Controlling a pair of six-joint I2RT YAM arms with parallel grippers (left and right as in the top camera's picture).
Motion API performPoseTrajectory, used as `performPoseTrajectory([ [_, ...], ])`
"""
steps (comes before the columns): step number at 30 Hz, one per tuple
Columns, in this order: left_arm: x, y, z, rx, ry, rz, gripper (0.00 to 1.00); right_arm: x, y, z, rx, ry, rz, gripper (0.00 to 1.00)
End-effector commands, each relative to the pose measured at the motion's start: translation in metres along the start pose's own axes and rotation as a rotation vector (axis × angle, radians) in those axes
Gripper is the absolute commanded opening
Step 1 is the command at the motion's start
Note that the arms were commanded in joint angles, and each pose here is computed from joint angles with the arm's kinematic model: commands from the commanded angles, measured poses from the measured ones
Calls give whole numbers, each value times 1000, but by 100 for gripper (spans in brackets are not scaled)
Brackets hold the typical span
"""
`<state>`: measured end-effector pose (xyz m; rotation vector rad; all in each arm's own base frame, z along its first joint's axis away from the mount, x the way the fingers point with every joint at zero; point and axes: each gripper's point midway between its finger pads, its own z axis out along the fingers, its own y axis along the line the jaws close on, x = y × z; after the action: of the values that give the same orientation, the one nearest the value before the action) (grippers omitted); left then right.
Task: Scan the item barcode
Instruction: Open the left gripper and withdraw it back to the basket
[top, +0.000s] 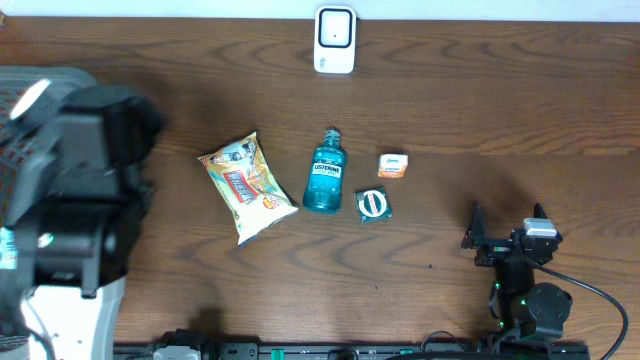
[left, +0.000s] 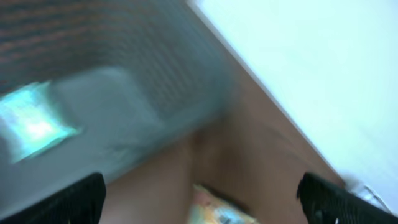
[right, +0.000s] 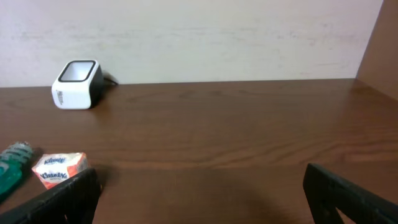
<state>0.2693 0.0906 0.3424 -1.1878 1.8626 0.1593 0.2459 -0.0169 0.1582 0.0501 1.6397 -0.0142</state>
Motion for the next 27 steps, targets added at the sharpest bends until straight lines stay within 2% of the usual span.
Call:
performPoseTrajectory([
  [1,-17,64,18,-258,-62,-220,98,1,0,0,0,1,7,99],
  [4,-23,111,29,-419,-47,-333,98,1,0,0,0,1,7,99],
  [10,-10,168,68,-575,115,-510,98,1,0,0,0,1,7,99],
  [16,13,216,117,-709,312,-499,98,1,0,0,0,1,7,99],
  [21,36,232,165,-701,478,-411,98,1,0,0,0,1,7,99],
  [27,61,247,204,-743,559,-412,98,1,0,0,0,1,7,99],
])
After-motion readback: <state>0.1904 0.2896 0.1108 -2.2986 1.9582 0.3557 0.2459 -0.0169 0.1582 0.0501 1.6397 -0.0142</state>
